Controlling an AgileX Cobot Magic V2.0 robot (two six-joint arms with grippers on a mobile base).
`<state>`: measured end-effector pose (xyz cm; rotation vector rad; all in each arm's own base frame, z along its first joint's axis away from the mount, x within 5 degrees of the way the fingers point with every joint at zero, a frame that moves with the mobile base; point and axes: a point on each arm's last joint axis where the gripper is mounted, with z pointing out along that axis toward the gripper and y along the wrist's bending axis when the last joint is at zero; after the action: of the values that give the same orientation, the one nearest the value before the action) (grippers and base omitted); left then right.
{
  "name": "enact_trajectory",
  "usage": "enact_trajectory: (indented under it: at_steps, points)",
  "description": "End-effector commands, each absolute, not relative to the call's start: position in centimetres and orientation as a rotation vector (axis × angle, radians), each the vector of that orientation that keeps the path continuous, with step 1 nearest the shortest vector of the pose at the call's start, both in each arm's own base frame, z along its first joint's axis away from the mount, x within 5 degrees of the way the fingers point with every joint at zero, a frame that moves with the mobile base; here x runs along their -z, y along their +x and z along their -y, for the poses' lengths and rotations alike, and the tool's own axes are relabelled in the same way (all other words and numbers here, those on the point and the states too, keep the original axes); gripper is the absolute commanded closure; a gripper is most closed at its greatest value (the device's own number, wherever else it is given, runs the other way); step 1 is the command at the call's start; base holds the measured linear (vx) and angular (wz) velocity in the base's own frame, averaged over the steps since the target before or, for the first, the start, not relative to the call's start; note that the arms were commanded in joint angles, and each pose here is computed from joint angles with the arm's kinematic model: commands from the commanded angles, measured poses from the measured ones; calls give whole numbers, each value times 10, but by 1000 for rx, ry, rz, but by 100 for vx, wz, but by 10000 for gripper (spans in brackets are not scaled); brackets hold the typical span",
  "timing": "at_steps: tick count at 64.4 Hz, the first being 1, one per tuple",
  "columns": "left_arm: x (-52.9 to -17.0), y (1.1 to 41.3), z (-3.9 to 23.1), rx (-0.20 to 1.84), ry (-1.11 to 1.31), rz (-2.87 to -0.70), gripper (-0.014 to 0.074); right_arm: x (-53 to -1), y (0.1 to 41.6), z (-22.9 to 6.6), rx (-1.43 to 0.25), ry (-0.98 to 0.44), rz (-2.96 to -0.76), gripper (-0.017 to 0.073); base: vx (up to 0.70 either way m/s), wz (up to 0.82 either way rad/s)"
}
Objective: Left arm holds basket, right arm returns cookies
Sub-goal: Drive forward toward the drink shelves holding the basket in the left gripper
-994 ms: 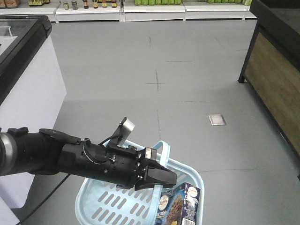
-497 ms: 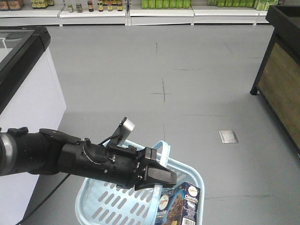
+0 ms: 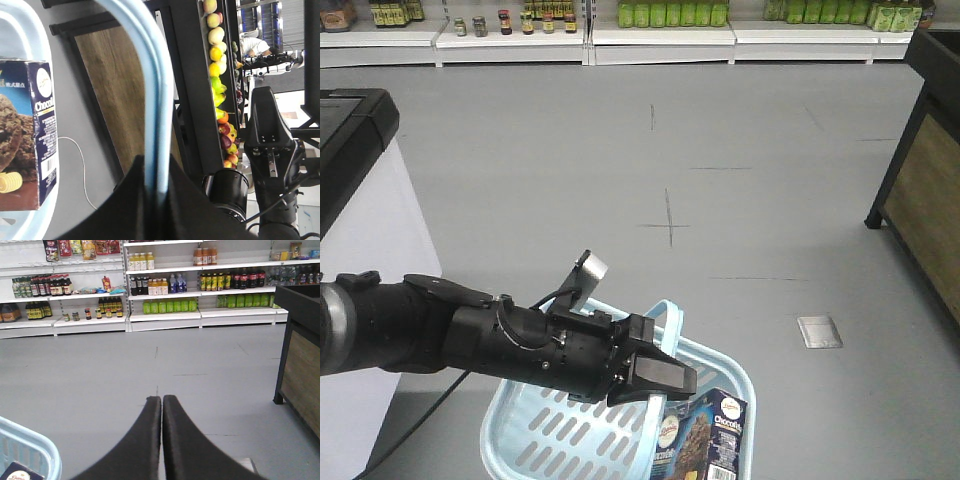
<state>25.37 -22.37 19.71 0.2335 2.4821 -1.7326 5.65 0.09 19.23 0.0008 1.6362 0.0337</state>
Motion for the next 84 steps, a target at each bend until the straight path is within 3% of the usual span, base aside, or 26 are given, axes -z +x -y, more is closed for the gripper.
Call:
enact_trajectory:
  at_steps: [1, 84]
  points:
    - [-230, 252, 226, 1870, 261, -2329, 601, -199, 56, -1, -33, -12, -1555, 568, 35, -6]
    - [-230, 252, 226, 1869, 260, -2330, 601, -199, 56, -1, -33, -12, -1555, 568, 36, -1]
